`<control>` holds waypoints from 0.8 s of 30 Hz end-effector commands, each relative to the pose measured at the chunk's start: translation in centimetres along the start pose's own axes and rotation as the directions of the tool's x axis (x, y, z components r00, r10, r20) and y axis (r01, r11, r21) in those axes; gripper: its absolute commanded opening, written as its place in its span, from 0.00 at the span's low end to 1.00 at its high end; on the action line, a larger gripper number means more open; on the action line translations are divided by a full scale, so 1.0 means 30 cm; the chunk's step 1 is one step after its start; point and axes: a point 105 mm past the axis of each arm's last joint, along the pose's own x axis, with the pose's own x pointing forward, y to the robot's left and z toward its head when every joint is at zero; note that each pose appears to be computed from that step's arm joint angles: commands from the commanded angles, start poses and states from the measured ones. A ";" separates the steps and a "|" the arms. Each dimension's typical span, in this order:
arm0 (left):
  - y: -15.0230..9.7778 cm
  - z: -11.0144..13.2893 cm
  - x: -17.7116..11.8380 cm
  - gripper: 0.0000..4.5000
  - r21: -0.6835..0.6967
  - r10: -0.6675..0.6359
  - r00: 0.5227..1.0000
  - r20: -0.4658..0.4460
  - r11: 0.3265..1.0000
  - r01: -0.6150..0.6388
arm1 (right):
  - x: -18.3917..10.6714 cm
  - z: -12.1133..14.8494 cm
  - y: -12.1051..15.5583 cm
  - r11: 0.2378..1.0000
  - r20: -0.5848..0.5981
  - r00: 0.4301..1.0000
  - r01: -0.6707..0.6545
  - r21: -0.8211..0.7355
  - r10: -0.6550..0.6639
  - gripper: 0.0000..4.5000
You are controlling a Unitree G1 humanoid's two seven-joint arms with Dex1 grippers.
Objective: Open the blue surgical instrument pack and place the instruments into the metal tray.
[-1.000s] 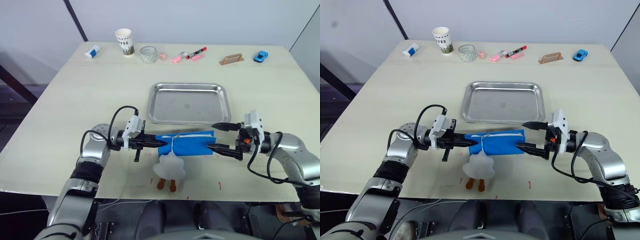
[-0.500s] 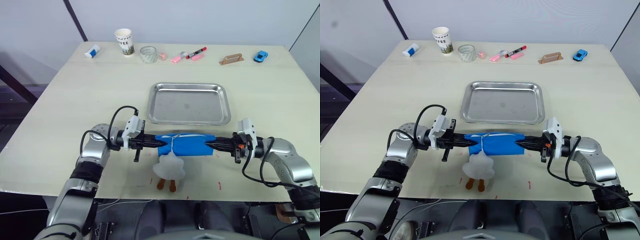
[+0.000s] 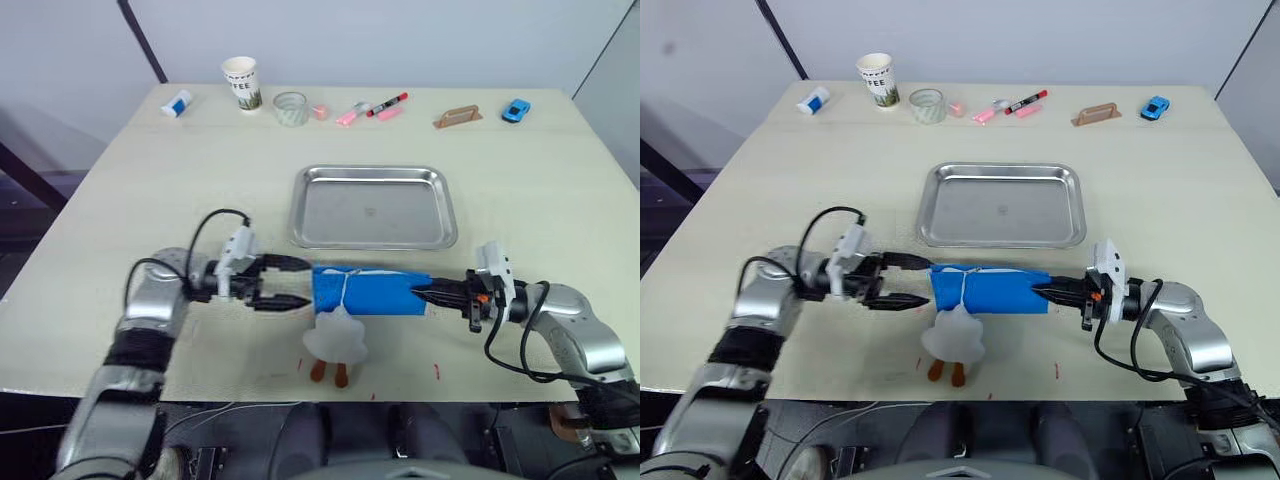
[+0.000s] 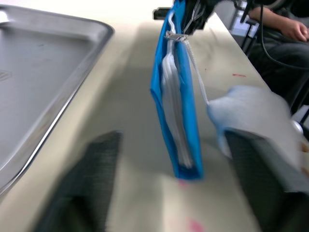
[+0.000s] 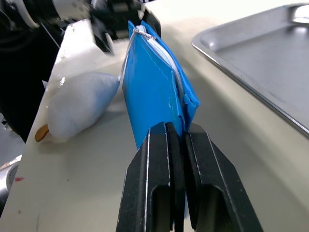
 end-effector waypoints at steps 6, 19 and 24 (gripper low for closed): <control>-0.165 0.068 0.072 1.00 -0.013 -0.247 0.969 0.029 0.969 0.247 | -0.003 0.033 -0.006 0.998 0.023 1.000 0.022 -0.052 -0.021 0.00; -0.153 -0.087 0.210 0.87 0.120 -0.289 0.943 -0.164 0.943 0.310 | 0.016 0.049 -0.008 0.998 0.038 0.999 0.014 -0.060 -0.012 0.00; -0.135 -0.075 0.195 0.45 0.166 -0.279 0.946 -0.168 0.938 0.306 | 0.011 0.050 -0.009 0.998 0.046 0.999 0.025 -0.060 -0.022 0.00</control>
